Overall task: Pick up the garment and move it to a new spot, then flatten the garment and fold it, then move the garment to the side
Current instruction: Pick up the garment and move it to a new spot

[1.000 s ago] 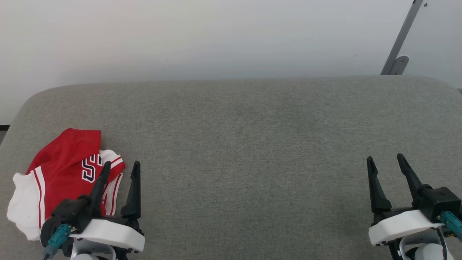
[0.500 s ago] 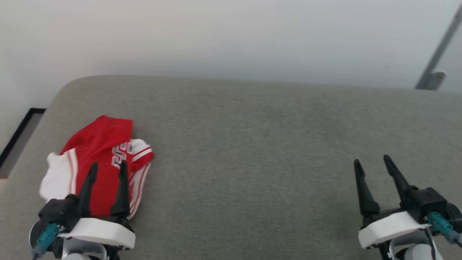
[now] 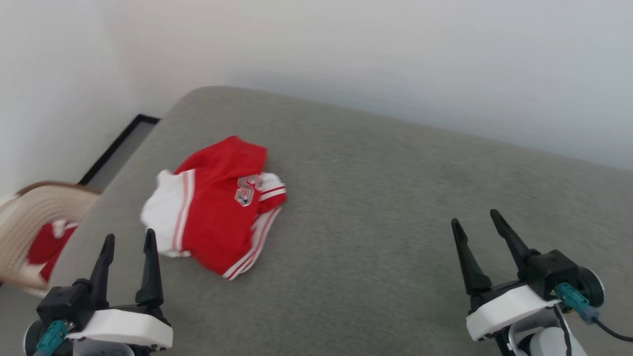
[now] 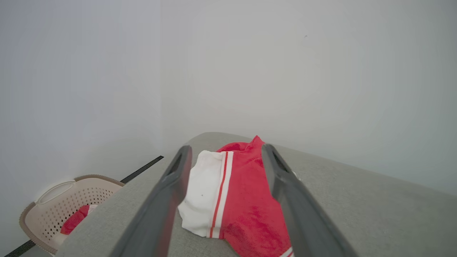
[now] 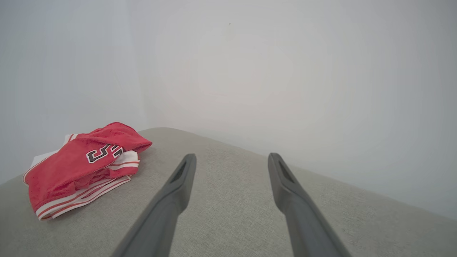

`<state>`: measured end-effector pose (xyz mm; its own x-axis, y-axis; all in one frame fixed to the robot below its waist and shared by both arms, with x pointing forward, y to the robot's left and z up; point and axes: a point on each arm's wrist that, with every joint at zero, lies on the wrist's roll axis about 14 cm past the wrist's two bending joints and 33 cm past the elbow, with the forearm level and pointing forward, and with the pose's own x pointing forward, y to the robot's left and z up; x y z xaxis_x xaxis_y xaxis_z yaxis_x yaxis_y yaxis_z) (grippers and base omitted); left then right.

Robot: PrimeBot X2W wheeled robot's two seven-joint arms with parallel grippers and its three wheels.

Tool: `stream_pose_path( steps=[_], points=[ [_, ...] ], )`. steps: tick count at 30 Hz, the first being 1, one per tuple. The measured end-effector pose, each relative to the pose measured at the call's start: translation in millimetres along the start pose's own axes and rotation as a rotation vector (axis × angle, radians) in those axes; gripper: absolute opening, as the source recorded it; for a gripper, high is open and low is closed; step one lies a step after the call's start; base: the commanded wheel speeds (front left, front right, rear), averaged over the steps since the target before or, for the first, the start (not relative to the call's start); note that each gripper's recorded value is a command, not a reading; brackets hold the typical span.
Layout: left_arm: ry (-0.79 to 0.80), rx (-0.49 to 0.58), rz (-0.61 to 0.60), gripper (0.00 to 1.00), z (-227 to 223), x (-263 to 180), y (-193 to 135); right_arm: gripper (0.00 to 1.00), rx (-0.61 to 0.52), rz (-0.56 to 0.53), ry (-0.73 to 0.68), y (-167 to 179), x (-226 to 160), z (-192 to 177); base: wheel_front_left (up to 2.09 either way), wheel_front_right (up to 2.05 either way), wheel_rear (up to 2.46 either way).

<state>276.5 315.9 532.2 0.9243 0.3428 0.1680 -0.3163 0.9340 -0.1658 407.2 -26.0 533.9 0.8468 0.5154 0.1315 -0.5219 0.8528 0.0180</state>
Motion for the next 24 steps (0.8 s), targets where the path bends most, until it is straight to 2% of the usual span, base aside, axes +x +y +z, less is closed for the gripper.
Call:
stream_pose_path(
  steps=[7,12,17,24],
  points=[
    [-0.014,0.018,0.108,1.00,7.2,-23.7,34.1,1.00,0.019,0.104,0.004,34.7,18.8,-2.7,0.00,0.00,0.00],
    [-0.013,0.011,0.144,1.00,6.9,-27.4,41.1,1.00,0.027,0.130,0.006,41.9,25.8,-5.5,0.00,0.00,0.00],
    [-0.021,0.008,0.124,1.00,9.2,-9.2,34.6,1.00,0.031,0.120,0.007,34.6,28.9,-6.1,0.00,0.00,0.00],
    [0.008,0.022,0.034,1.00,2.0,37.0,14.5,1.00,0.020,0.041,0.005,-0.1,26.3,-6.2,0.00,0.00,0.00]
  ],
)
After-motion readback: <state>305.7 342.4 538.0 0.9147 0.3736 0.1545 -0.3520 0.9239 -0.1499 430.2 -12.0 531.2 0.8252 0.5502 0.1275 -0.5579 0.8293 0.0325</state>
